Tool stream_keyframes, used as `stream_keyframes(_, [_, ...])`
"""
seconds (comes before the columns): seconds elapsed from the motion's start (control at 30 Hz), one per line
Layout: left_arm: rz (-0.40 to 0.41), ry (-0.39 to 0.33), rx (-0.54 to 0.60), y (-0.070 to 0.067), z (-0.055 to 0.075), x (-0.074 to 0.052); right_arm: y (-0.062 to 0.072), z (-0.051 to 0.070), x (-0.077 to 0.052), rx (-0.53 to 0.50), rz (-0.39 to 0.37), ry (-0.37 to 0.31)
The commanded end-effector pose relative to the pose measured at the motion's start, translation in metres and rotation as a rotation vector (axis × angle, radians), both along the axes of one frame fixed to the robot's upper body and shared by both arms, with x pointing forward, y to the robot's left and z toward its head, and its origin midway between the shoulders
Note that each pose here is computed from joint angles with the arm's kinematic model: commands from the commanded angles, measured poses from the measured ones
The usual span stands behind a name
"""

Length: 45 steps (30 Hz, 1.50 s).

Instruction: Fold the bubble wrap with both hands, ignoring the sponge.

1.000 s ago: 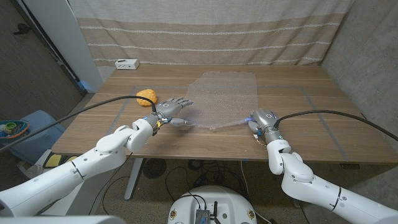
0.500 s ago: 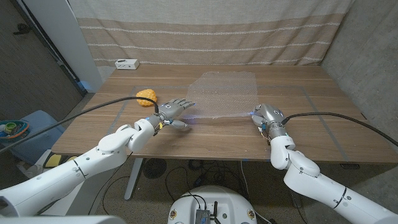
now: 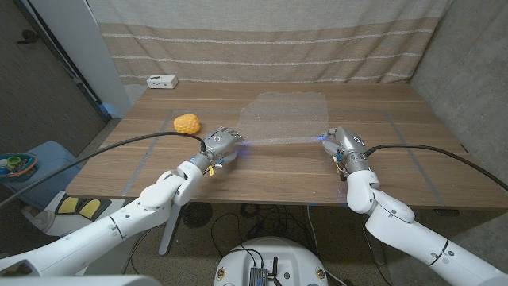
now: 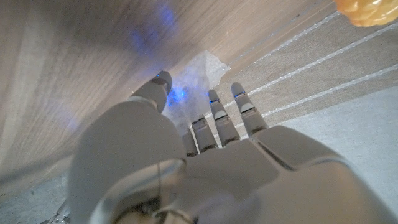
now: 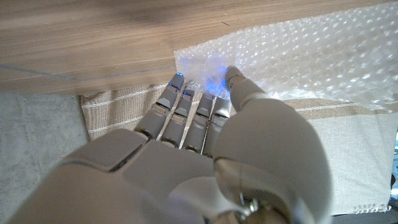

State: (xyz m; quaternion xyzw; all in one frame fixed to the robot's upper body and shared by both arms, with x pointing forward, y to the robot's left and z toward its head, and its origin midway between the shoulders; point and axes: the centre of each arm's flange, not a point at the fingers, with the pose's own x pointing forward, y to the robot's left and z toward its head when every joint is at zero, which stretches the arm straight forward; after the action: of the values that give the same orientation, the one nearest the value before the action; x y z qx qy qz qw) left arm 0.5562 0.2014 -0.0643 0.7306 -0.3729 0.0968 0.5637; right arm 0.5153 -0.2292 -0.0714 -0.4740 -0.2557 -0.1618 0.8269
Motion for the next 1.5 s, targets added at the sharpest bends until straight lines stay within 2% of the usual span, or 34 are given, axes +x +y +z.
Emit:
stream_keyframes(0.03, [-0.008, -0.308, -0.128, 0.000, -0.002, -0.020, -0.004, 0.003, -0.008, -0.001, 0.035, -0.016])
stream_keyframes(0.17, [-0.013, -0.281, -0.135, -0.001, 0.003, -0.022, -0.008, 0.001, -0.013, -0.006, 0.043, -0.013])
stream_keyframes(0.37, [-0.047, -0.156, -0.142, -0.001, 0.015, -0.029, -0.013, -0.001, -0.025, -0.006, 0.054, 0.004])
stream_keyframes(0.8, [-0.067, -0.111, -0.166, 0.002, 0.024, -0.057, -0.022, -0.008, -0.061, 0.014, 0.012, -0.061])
stream_keyframes(1.17, [-0.083, -0.140, -0.164, 0.006, 0.031, -0.098, -0.019, -0.013, -0.085, 0.009, 0.009, -0.097])
stream_keyframes(1.5, [-0.127, -0.077, -0.171, 0.012, 0.036, -0.120, -0.019, -0.014, -0.104, 0.014, 0.005, -0.137])
